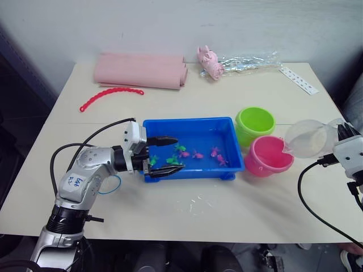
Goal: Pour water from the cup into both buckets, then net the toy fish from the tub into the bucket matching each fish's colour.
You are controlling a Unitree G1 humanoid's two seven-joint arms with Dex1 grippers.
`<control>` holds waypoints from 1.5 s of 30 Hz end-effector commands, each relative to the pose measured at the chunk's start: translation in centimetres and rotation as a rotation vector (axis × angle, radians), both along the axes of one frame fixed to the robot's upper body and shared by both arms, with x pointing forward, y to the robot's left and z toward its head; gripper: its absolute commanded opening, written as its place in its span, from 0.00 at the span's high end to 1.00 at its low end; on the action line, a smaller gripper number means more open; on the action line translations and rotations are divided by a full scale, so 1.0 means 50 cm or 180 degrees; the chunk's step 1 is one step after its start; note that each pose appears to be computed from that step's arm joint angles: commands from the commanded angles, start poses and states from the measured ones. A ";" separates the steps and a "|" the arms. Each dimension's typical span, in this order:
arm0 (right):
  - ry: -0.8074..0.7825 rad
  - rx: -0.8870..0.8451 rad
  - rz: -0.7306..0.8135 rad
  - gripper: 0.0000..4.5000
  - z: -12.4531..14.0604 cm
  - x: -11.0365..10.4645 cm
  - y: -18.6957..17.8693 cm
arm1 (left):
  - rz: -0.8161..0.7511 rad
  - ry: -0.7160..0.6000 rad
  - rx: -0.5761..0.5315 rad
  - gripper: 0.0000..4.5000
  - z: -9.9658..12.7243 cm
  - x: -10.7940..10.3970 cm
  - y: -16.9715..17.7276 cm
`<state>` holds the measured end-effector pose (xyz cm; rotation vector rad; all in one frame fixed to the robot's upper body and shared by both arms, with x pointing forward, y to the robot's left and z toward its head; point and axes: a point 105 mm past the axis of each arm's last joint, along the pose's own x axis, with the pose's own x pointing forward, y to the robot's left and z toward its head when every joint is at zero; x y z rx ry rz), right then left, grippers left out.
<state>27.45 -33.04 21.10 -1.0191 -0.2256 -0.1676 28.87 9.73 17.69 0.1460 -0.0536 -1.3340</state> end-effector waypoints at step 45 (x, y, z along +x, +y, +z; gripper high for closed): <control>-0.0387 0.0556 0.0138 0.98 0.035 0.004 -0.020 | 0.0122 -0.0176 -0.0147 0.00 0.024 0.002 0.029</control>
